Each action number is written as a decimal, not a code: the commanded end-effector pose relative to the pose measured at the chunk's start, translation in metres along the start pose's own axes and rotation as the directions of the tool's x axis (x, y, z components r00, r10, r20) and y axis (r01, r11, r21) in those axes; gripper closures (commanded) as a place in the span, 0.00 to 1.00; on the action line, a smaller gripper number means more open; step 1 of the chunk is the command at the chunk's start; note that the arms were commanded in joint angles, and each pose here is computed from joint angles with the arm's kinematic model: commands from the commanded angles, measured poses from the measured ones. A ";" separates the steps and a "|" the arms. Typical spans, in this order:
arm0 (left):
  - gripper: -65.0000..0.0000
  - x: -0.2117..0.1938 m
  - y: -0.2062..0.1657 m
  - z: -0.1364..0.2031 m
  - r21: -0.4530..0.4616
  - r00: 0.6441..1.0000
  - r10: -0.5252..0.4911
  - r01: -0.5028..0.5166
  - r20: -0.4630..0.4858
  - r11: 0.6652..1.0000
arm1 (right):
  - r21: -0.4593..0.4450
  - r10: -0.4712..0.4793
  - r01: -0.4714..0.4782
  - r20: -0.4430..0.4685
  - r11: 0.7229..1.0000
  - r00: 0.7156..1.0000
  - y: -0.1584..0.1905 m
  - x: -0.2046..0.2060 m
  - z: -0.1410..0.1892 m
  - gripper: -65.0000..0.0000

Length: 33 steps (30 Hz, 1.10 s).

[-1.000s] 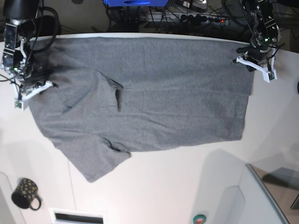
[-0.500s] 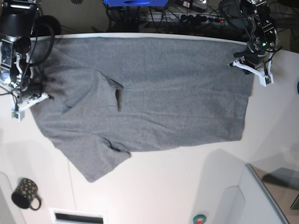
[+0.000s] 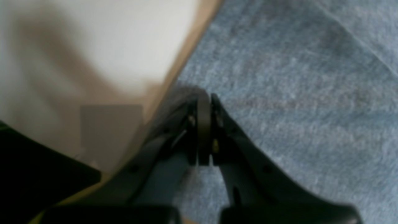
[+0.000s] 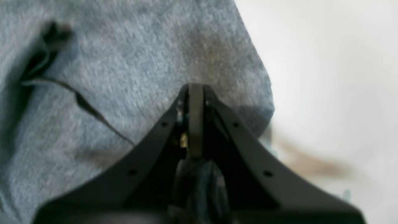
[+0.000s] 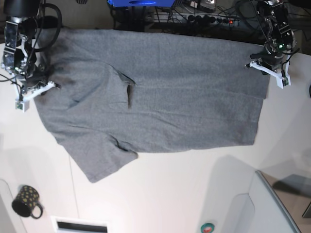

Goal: Layout the t-shirt on the table in an organized manner, then fold the t-shirt properly
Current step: 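Grasp the shirt's edge with both grippers and pull it outward, then move the left gripper along the shirt side toward the hem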

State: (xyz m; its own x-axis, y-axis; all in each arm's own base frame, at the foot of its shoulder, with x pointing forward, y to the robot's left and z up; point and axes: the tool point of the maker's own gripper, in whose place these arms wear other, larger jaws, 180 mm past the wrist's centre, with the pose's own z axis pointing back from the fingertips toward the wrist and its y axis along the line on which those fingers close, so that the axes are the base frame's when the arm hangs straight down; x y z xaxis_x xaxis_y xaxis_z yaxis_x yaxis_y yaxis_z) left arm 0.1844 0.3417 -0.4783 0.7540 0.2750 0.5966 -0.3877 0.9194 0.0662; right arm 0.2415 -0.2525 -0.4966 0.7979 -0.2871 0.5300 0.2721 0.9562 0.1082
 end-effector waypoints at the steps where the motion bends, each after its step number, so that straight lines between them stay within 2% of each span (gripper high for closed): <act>1: 1.00 0.014 0.005 0.003 0.007 0.999 -0.010 0.010 0.038 1.000 | -0.011 0.013 -0.013 0.013 1.000 1.000 -0.005 0.008 0.002 1.00; 8: 1.00 0.017 0.003 0.004 -0.001 0.999 -0.006 0.006 0.047 1.000 | -0.016 0.018 -0.018 0.017 1.000 1.000 -0.008 0.010 0.002 1.00; 17: 1.00 0.085 -0.012 0.022 -0.021 0.976 -0.026 0.031 0.216 0.999 | -0.006 0.026 -0.025 0.061 1.000 0.998 -0.002 0.030 0.005 1.00; 20: 1.00 0.102 -0.004 0.015 -0.007 0.973 -0.030 0.033 0.230 0.999 | 0.008 0.048 -0.050 0.126 0.999 0.991 0.007 0.052 0.015 1.00; 26: 1.00 0.136 0.007 -0.017 -0.001 0.975 0.035 -0.036 0.218 0.999 | 0.025 0.075 -0.082 0.227 0.996 0.971 0.020 0.086 0.034 0.99; 32: 1.00 0.173 0.005 -0.036 -0.023 0.968 0.109 -0.106 0.226 0.994 | 0.028 0.078 -0.087 0.235 0.996 0.969 0.022 0.089 0.036 0.99; 33: 0.87 0.178 0.003 -0.038 -0.030 0.966 0.119 -0.115 0.229 0.993 | 0.028 0.078 -0.087 0.235 0.996 0.969 0.022 0.089 0.036 0.99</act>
State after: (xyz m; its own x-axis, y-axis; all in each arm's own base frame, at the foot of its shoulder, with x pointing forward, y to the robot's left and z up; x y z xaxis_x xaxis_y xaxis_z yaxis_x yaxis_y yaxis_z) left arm 0.3259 0.3951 -0.4204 0.6020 0.3284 0.7278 -0.4563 0.8895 -0.0239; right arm 0.2883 -0.2499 -0.4304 0.7023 -0.2021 0.6826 0.1936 0.9769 0.0901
